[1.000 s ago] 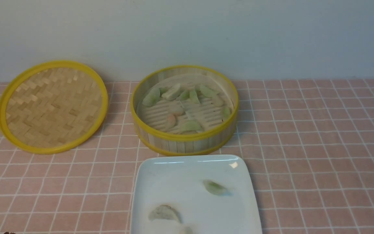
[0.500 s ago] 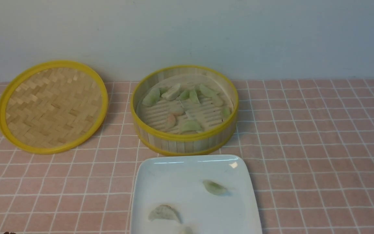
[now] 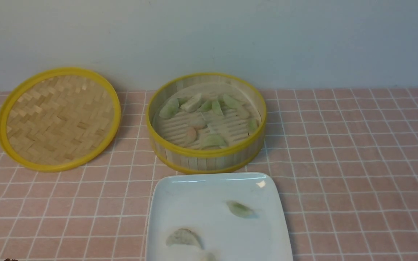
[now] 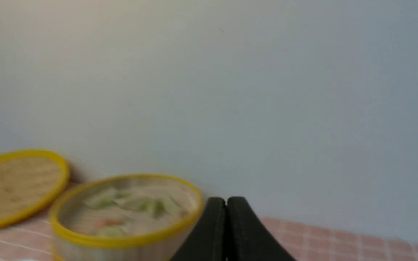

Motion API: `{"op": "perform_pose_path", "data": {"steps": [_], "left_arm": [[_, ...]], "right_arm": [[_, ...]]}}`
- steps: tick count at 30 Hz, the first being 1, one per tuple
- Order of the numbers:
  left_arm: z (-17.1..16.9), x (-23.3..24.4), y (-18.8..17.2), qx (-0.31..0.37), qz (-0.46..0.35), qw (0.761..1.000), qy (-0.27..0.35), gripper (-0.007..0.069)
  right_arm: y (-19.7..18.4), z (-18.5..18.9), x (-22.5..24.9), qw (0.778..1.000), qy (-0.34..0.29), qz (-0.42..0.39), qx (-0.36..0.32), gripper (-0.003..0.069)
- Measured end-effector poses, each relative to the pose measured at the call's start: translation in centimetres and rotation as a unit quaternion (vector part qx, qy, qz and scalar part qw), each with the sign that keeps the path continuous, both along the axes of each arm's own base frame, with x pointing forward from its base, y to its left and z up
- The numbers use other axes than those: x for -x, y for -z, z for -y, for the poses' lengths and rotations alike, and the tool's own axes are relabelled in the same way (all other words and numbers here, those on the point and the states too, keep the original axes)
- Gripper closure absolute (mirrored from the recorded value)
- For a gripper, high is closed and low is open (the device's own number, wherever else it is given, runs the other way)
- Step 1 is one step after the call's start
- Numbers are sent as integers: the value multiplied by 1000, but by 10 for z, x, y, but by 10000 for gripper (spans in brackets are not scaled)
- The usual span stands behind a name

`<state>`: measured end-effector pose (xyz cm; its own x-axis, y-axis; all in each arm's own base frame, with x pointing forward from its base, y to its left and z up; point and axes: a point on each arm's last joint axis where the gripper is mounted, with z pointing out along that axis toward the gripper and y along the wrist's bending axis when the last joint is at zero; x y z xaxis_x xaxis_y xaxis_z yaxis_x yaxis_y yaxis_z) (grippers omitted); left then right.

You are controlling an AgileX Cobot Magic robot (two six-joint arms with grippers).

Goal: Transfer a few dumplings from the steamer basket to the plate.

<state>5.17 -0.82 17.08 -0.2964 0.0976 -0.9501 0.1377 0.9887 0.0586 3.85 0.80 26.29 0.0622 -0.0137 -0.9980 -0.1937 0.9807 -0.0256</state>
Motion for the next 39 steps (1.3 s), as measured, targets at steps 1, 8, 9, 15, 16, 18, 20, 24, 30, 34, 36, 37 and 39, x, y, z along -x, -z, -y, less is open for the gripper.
{"op": "perform_pose_path", "data": {"steps": [1, 8, 9, 15, 16, 18, 20, 24, 30, 34, 36, 37, 39], "left_arm": [[0, 0, 0, 0, 0, 1000, 0, 631], [0, 0, 0, 0, 0, 1000, 0, 631], [0, 0, 0, 0, 1, 1000, 0, 631], [0, 0, 0, 1, 1, 1000, 0, 631], [0, 0, 0, 1, 1, 1000, 0, 631], [0, 0, 0, 1, 1, 1000, 0, 631], [0, 0, 0, 1, 1, 1000, 0, 631], [0, 0, 0, 1, 1, 1000, 0, 631], [0, 0, 0, 1, 1, 1000, 0, 631], [0, 0, 0, 1, 1, 1000, 0, 631], [0, 0, 0, 1, 1, 1000, 0, 631], [0, 0, 0, 1, 1, 1000, 0, 631], [0, 0, 0, 1, 1, 1000, 0, 631]], "right_arm": [[12, 2, -4, 999, 28, -20, 7, 673], [83, 7, -16, 986, 89, -137, 21, 673], [82, 7, -16, 986, 90, -136, 21, 673], [83, 7, -16, 986, 91, -136, 21, 673], [83, 7, -16, 986, 91, -136, 21, 673], [83, 7, -16, 986, 91, -136, 21, 673], [83, 7, -16, 986, 91, -136, 21, 673], [83, 7, -16, 986, 91, -136, 21, 673], [83, 7, -16, 986, 91, -136, 21, 673], [83, 7, -16, 986, 91, -136, 21, 673], [83, 7, -16, 986, 91, -136, 21, 673], [83, 7, -16, 986, 91, -136, 21, 673], [83, 7, -16, 986, 91, -136, 21, 673]]}}
